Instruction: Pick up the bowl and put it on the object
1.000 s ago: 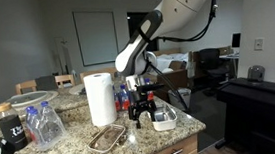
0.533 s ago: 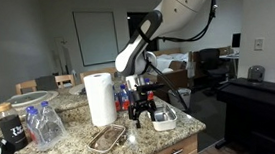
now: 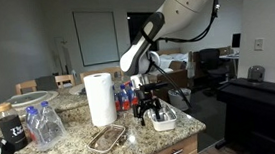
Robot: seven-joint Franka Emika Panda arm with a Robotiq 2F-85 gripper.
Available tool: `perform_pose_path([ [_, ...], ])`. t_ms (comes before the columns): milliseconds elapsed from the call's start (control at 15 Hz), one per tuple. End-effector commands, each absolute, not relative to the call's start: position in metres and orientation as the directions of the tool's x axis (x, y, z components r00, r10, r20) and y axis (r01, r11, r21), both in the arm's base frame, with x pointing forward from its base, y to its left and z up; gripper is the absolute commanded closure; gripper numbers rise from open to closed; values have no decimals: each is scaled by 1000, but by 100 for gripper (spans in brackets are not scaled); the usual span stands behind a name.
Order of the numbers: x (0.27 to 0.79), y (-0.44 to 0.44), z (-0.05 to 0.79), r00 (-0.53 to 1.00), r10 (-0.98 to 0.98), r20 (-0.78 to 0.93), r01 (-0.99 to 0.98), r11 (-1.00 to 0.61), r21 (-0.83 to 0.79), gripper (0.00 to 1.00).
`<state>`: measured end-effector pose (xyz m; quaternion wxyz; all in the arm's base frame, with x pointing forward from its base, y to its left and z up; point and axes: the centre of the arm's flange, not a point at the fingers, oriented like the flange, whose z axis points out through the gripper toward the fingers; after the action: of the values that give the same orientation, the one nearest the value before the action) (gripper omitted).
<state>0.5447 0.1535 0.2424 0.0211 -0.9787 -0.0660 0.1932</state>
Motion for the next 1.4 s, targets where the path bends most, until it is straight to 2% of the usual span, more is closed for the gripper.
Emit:
perform_pose_path([
  [0, 547, 166, 235, 919, 105, -380, 87, -994, -64, 0],
  [600, 561, 175, 200, 895, -9, -446, -21, -1000, -22, 0],
  [667, 560, 176, 196, 891, -10, -453, -23, -999, -22, 20],
  [1333, 535, 157, 186, 811, -151, -566, -160, -987, 34, 92],
])
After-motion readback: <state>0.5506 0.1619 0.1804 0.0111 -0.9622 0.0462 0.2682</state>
